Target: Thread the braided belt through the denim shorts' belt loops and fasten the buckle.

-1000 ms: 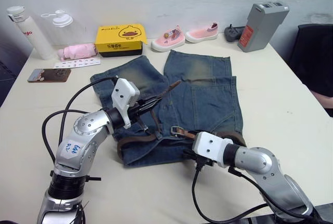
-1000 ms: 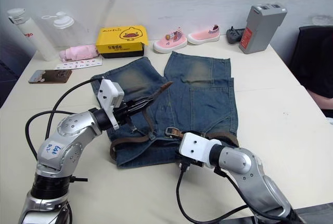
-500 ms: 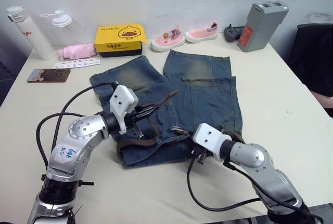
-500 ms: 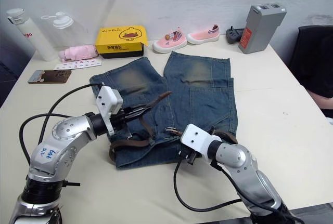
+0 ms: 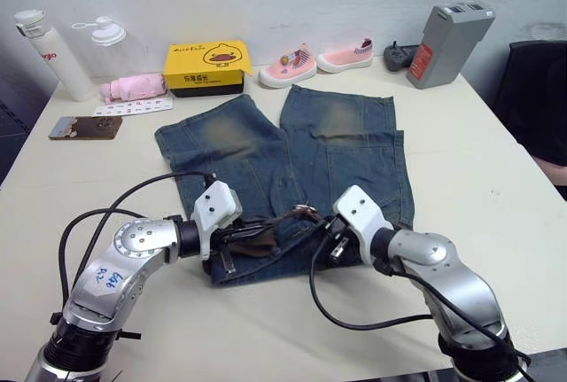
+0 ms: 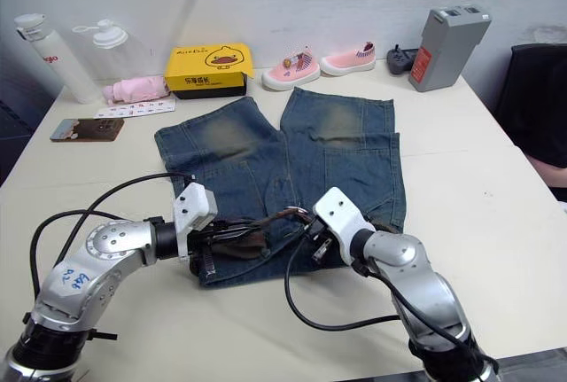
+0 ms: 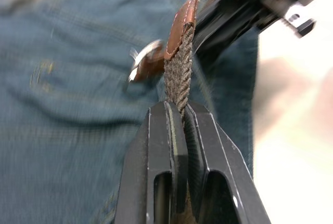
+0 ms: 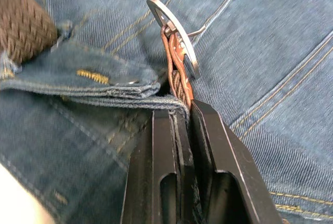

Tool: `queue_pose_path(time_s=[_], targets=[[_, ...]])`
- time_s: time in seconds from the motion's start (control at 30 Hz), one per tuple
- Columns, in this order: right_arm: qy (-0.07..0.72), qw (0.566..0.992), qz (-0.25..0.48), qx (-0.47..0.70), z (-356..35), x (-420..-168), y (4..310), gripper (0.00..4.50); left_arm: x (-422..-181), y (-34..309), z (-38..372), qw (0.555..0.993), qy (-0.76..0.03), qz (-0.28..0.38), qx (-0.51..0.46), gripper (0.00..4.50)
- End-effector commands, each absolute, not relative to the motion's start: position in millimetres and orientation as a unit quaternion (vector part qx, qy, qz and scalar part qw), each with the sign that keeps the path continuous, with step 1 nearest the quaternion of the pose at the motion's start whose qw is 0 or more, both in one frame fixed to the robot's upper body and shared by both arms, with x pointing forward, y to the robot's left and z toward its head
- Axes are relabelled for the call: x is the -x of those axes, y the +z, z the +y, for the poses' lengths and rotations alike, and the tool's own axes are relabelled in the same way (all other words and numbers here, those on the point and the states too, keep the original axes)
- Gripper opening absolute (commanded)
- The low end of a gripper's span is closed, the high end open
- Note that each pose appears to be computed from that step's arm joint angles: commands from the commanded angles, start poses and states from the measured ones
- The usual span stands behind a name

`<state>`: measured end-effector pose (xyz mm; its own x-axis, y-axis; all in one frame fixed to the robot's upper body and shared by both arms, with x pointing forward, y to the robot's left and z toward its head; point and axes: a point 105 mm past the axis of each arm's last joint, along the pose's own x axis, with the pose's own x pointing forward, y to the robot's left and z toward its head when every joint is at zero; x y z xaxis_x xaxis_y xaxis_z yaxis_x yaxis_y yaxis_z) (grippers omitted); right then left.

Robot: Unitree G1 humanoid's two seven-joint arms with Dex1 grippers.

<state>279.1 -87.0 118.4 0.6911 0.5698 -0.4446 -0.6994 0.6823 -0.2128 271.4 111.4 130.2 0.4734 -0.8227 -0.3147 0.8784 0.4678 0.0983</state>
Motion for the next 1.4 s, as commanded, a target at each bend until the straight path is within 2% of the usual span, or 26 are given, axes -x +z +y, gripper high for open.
queue_pose_path(time_s=[0.03,0.23,0.47,0.7,1.4], targets=[[0.338,0.915,0.136,0.174,-83.1,-279.6,141.8,0.03,-271.6,116.3,116.3,0.851,-0.482,0.147,-0.149,0.00],[0.320,0.925,0.137,0.154,-78.9,-281.3,149.0,0.03,-270.3,108.4,114.2,0.850,-0.477,0.166,-0.150,0.00],[0.315,0.925,0.143,0.156,-76.8,-279.8,149.2,0.03,-285.3,118.0,109.3,0.882,-0.433,0.155,-0.104,0.00],[0.310,0.928,0.156,0.139,-74.4,-279.8,145.5,0.03,-279.6,117.4,104.6,0.884,-0.428,0.166,-0.088,0.00],[0.338,0.915,0.168,0.143,-63.0,-270.1,142.6,0.03,-289.1,122.3,86.1,0.890,-0.424,0.154,-0.064,0.00]])
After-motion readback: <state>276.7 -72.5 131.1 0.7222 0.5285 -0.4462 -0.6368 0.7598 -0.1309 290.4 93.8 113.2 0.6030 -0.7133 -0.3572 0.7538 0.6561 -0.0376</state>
